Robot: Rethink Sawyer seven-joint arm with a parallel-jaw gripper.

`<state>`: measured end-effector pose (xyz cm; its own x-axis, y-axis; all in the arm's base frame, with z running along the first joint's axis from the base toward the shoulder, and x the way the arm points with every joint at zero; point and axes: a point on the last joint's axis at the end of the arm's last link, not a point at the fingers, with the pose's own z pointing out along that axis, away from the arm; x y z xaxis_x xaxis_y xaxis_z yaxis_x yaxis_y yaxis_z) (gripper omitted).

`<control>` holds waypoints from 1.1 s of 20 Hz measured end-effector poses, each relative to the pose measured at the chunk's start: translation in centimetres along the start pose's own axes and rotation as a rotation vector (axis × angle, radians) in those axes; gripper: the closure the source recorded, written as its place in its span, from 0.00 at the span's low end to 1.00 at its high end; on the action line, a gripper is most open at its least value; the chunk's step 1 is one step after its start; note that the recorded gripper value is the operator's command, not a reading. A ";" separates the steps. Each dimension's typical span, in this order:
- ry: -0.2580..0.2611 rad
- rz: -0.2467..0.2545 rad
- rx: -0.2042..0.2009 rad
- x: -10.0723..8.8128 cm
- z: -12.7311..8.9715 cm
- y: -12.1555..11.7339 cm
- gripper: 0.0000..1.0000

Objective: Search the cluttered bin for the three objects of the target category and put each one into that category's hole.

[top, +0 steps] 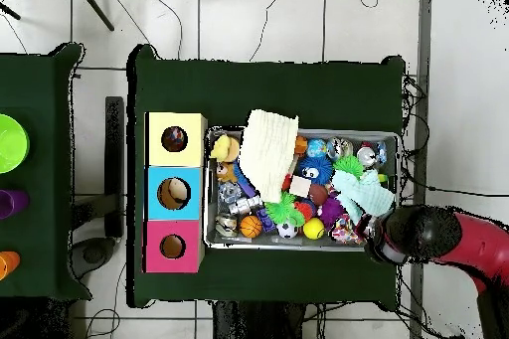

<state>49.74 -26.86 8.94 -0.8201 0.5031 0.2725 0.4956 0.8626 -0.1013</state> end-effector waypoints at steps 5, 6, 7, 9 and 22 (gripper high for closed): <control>0.016 -0.003 0.001 0.7 0.4 0.1 0.00; 0.019 -0.005 0.001 0.9 0.5 0.1 0.00; 0.021 -0.005 0.001 1.0 0.6 0.1 0.00; 0.034 -0.010 0.003 1.6 0.9 0.1 0.00; 0.032 -0.050 0.041 3.6 2.9 -0.6 0.00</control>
<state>45.69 -25.45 7.22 -0.8337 0.4583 0.3082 0.4417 0.8883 -0.1259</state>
